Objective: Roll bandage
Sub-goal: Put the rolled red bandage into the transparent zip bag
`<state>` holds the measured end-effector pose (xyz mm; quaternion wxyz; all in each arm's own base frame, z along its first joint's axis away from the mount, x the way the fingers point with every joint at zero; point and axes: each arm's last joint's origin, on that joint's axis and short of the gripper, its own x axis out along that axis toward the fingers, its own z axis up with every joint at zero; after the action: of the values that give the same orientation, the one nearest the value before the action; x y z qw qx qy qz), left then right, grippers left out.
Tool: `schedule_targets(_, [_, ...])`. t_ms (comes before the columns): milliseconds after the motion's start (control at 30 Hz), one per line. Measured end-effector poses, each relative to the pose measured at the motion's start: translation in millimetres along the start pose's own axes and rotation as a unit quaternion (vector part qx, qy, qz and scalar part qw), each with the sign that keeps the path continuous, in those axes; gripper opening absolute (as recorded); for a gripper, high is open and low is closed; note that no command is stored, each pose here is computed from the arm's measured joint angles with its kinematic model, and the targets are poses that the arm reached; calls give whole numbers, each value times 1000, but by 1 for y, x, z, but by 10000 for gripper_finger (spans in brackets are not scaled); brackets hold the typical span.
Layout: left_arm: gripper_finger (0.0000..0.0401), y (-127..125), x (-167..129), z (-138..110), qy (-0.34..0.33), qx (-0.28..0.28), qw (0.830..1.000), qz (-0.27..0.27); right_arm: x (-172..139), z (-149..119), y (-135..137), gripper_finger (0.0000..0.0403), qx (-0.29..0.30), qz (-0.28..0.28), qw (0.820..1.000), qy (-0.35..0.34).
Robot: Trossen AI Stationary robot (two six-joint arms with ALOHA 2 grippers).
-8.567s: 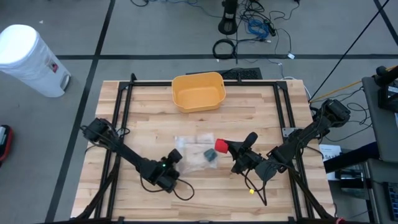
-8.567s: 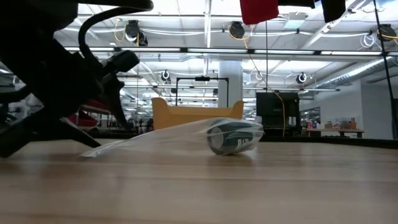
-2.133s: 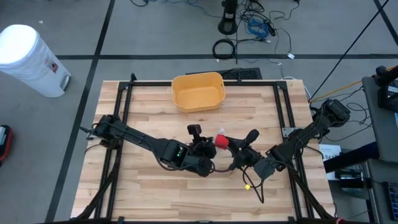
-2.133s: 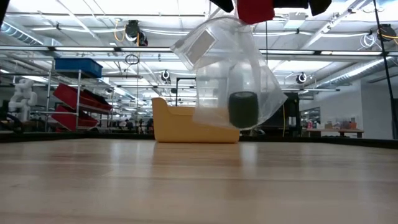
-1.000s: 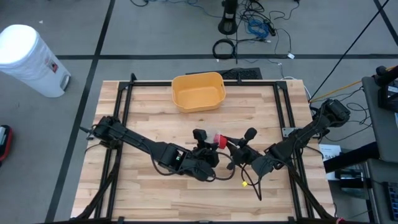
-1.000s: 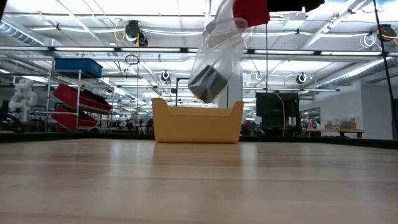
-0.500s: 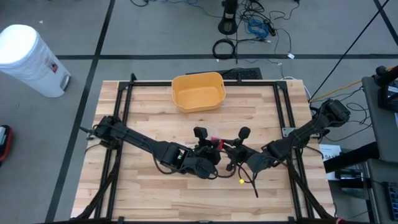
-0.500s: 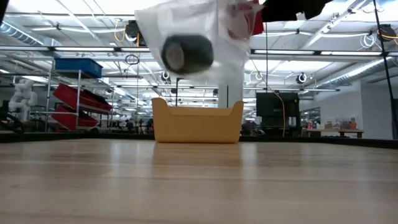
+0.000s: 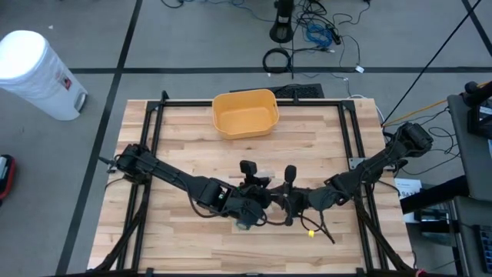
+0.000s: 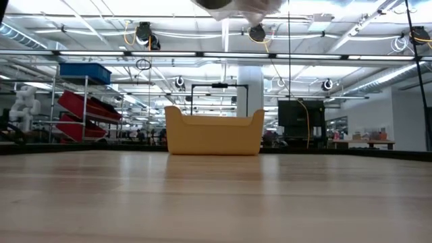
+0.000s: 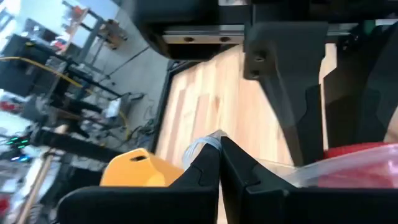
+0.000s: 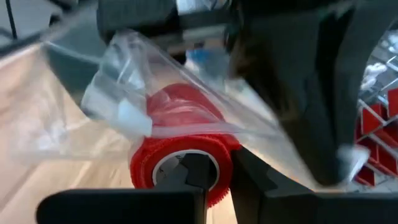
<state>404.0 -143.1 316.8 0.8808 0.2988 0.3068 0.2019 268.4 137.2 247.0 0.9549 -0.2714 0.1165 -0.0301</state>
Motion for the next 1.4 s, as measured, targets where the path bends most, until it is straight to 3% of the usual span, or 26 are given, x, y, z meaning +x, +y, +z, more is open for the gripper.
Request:
schedule_targets(133, [0, -1, 0, 3, -15, -7, 1000, -19, -1, 7, -4, 34, 18, -39, 999, -23])
schedule_targets(300, [0, -7, -10, 7, -28, 18, 999, -8, -1, 5, -6, 34, 26, -86, 996, 6])
schedule_targets(367, [0, -10, -16, 8, -31, 30, 999, -1, -1, 2, -4, 34, 14, -66, 998, 12])
schedule_targets(500, [0, -14, -23, 8, -30, 44, 998, 22, 0, 1, 1, 34, -2, 27, 1000, -12])
schedule_targets(600, [0, -16, -23, 9, -37, 46, 998, -1, 0, 4, 1, 34, 7, 39, 999, -31])
schedule_targets(867, [0, -18, -27, 17, -72, 41, 996, -17, 1, 3, -8, 34, 60, -82, 995, 4])
schedule_targets(967, [0, -20, -29, 17, -76, 42, 996, -23, 2, 1, -9, 37, 60, -82, 995, 11])
schedule_targets(1400, [0, -19, -28, 12, -50, 56, 997, 0, -1, 5, -9, 150, 81, -119, 989, 13])
